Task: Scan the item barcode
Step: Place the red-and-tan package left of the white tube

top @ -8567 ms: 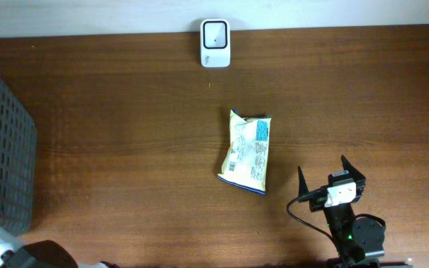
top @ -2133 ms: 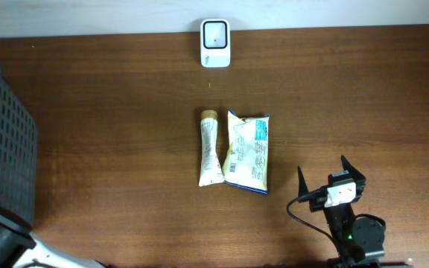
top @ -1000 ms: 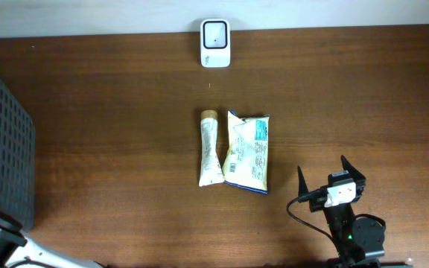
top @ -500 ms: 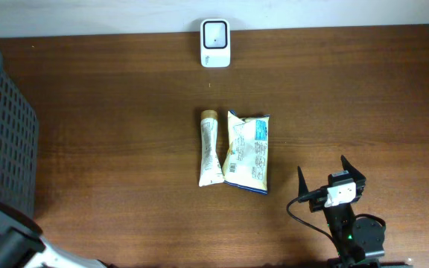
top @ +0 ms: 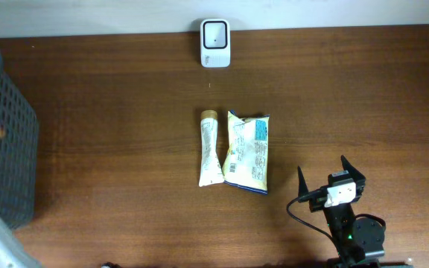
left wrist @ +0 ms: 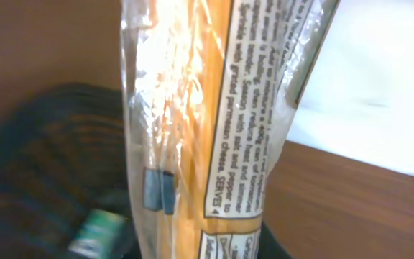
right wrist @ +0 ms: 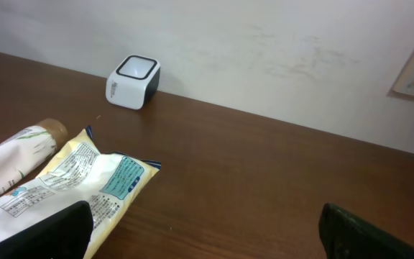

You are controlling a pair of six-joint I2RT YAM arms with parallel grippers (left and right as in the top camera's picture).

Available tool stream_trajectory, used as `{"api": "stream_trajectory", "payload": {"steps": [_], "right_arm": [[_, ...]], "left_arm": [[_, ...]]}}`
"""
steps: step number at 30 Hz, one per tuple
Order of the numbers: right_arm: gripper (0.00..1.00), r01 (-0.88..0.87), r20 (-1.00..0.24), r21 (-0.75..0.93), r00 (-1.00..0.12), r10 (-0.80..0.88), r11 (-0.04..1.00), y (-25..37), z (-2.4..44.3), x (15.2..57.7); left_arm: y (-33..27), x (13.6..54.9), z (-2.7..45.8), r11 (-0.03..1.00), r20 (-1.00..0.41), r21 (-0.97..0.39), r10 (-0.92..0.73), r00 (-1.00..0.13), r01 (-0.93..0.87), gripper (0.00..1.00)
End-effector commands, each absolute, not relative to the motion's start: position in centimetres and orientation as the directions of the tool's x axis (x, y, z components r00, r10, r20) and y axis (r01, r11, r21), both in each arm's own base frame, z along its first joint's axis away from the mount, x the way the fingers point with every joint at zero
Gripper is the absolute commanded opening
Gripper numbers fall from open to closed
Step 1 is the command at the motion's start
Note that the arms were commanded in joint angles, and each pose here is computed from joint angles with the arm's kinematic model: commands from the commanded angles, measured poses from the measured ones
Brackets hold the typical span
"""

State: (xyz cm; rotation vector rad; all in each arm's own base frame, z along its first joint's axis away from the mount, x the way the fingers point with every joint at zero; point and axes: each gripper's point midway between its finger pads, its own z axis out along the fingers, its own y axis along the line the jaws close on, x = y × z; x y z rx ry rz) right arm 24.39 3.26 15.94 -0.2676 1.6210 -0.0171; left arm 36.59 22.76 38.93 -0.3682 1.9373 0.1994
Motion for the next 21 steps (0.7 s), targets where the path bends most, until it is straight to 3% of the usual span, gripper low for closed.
{"api": "stream_trajectory", "payload": {"steps": [1,7,11,16,21], "right_arm": [[0.99,-0.164,-0.983,-0.169,-0.047,-0.179,0.972,3.3,15.7,24.4],[0.99,-0.164,-0.983,-0.169,-0.047,-0.179,0.972,3.3,15.6,24.4],[0.99,-0.164,-0.983,-0.169,-0.047,-0.179,0.972,3.3,15.7,24.4],[0.99,-0.164,-0.983,-0.169,-0.047,-0.179,0.972,3.3,15.7,24.4],[0.99,-0.164,-0.983,-0.169,-0.047,-0.179,0.972,3.3,15.7,24.4]], "left_arm": [[13.9,37.1,42.5,0.967,-0.926,-0.168,-0.222,-0.305,-0.192,0.00],[1.7,39.4,34.2,0.970,-0.770,-0.239,-0.165,-0.617,0.038,0.00],[-6.0,40.5,25.8,0.948,-0.612,-0.278,-0.052,-0.789,0.153,0.00],[-11.7,40.8,16.0,0.926,-0.327,-0.377,-0.154,-0.932,-0.020,0.00],[-16.1,39.2,9.4,0.901,-0.081,-0.367,-0.277,-0.957,-0.230,0.00]]}}
